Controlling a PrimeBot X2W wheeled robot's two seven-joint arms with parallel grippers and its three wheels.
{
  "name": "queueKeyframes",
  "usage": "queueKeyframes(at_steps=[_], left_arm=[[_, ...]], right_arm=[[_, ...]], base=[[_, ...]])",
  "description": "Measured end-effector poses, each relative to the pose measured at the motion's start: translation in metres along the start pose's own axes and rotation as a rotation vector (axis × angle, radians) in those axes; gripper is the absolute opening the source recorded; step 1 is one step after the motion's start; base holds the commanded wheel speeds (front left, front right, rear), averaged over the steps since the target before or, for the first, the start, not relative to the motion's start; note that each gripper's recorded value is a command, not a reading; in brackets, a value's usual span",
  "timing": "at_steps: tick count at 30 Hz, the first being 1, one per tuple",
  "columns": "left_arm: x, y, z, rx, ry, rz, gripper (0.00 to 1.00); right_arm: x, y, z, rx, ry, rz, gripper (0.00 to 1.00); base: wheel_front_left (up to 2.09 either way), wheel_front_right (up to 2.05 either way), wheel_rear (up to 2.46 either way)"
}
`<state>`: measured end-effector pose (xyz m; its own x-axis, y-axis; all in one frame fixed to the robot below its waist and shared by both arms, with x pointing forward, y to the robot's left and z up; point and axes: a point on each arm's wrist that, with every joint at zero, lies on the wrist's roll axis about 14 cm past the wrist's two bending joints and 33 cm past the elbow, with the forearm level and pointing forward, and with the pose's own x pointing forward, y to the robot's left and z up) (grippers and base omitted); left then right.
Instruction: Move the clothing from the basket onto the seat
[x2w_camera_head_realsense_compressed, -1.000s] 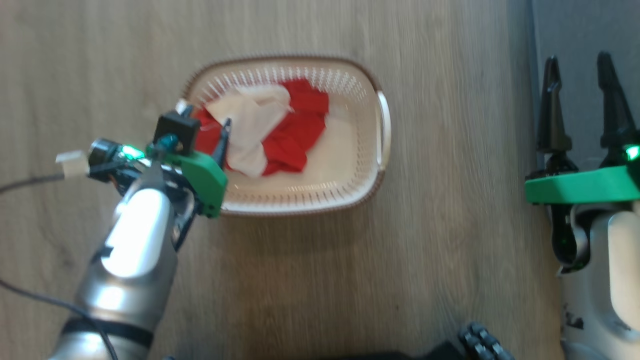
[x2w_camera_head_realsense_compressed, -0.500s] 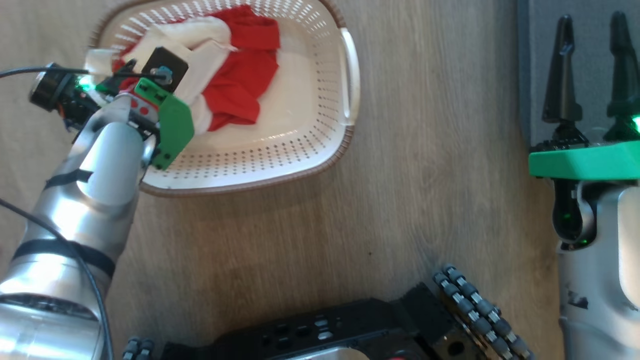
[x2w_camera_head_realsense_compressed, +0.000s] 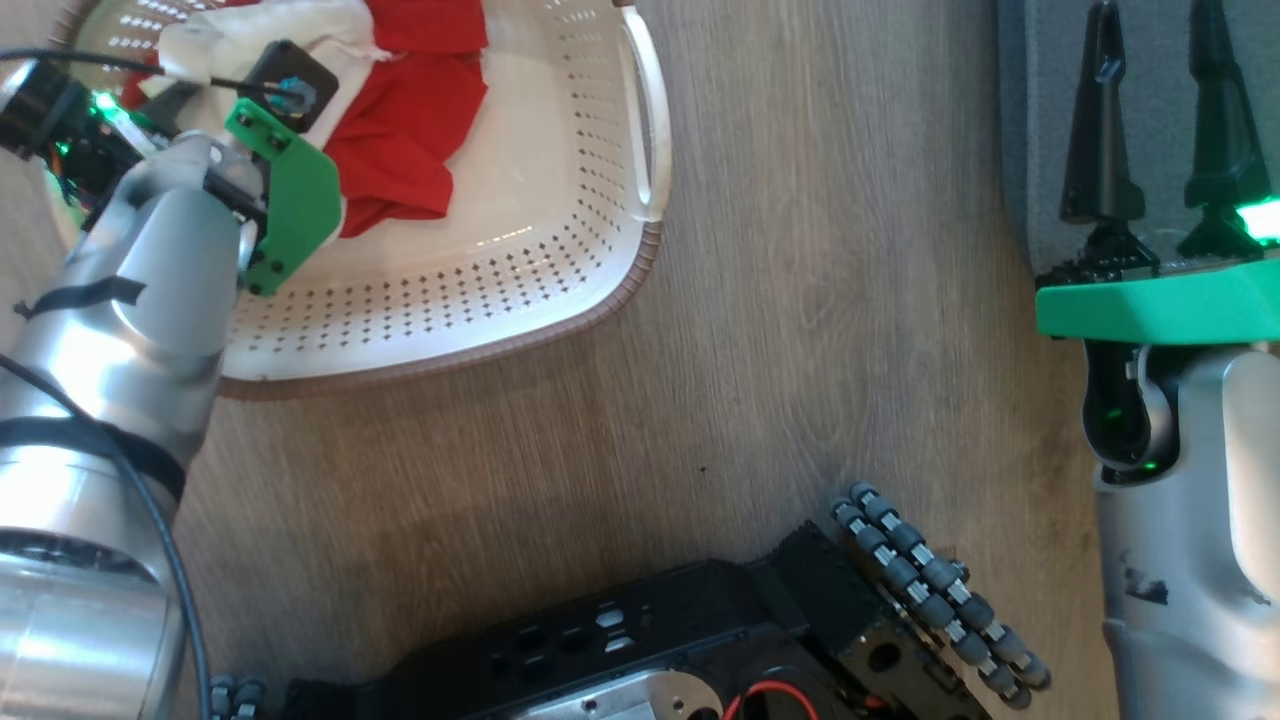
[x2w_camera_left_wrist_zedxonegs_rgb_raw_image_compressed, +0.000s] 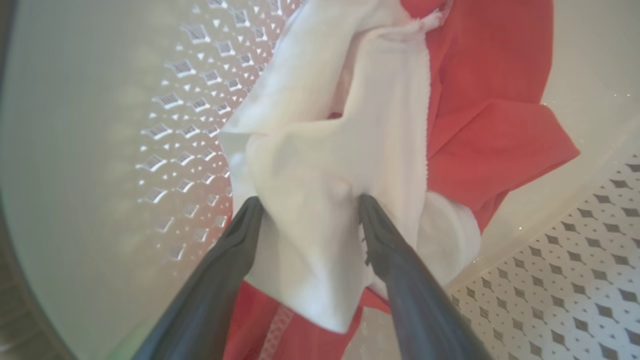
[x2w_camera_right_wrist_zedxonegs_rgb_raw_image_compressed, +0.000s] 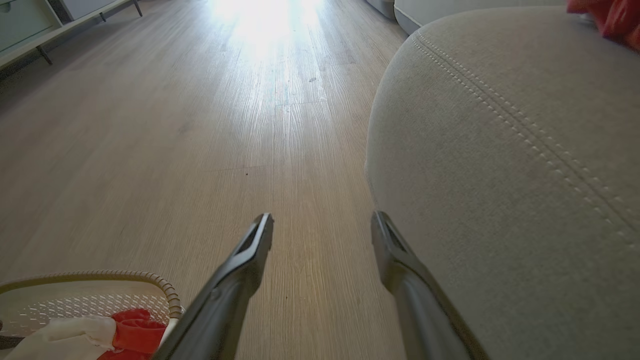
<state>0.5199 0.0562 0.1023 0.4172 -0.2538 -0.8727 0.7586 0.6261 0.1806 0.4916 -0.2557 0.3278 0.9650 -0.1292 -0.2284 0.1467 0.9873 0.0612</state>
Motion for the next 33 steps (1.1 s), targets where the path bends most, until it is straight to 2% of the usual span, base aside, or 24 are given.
queueKeyframes(at_steps=[7, 8, 9, 10, 14, 18, 22, 26, 33], left_arm=[[0.014, -0.004, -0.012, 0.048, 0.043, -0.013, 1.00], [0.015, -0.005, -0.013, 0.049, 0.045, -0.016, 0.47], [0.016, -0.006, -0.013, 0.049, 0.046, -0.019, 0.04], [0.016, -0.007, -0.013, 0.049, 0.045, -0.020, 0.00], [0.012, -0.008, -0.002, 0.036, 0.006, -0.022, 0.00], [0.000, -0.012, 0.027, -0.030, -0.098, -0.023, 0.00], [-0.027, -0.013, 0.057, -0.177, -0.225, -0.009, 0.00], [-0.074, -0.006, 0.058, -0.378, -0.305, 0.036, 0.00], [-0.151, 0.013, 0.063, -0.517, -0.414, 0.134, 0.00]], right_arm=[[-0.001, -0.005, -0.008, 0.028, 0.017, -0.015, 1.00], [-0.001, -0.006, -0.009, 0.028, 0.019, -0.017, 1.00], [-0.001, -0.006, -0.009, 0.034, 0.020, -0.020, 1.00], [-0.001, -0.007, -0.009, 0.039, 0.019, -0.022, 1.00], [-0.002, -0.007, -0.004, 0.045, 0.009, -0.023, 1.00], [-0.002, -0.008, 0.004, 0.055, -0.008, -0.030, 1.00], [-0.009, -0.012, 0.019, 0.047, -0.034, -0.044, 1.00], [-0.031, -0.014, 0.037, 0.022, -0.047, -0.056, 1.00], [-0.064, -0.007, 0.077, 0.014, -0.118, -0.036, 1.00]], base=[[0.00, 0.00, 0.00], [0.00, 0.00, 0.00], [0.00, 0.00, 0.00], [0.00, 0.00, 0.00], [0.00, 0.00, 0.00], [0.00, 0.00, 0.00], [0.00, 0.00, 0.00], [0.00, 0.00, 0.00], [0.00, 0.00, 0.00]])
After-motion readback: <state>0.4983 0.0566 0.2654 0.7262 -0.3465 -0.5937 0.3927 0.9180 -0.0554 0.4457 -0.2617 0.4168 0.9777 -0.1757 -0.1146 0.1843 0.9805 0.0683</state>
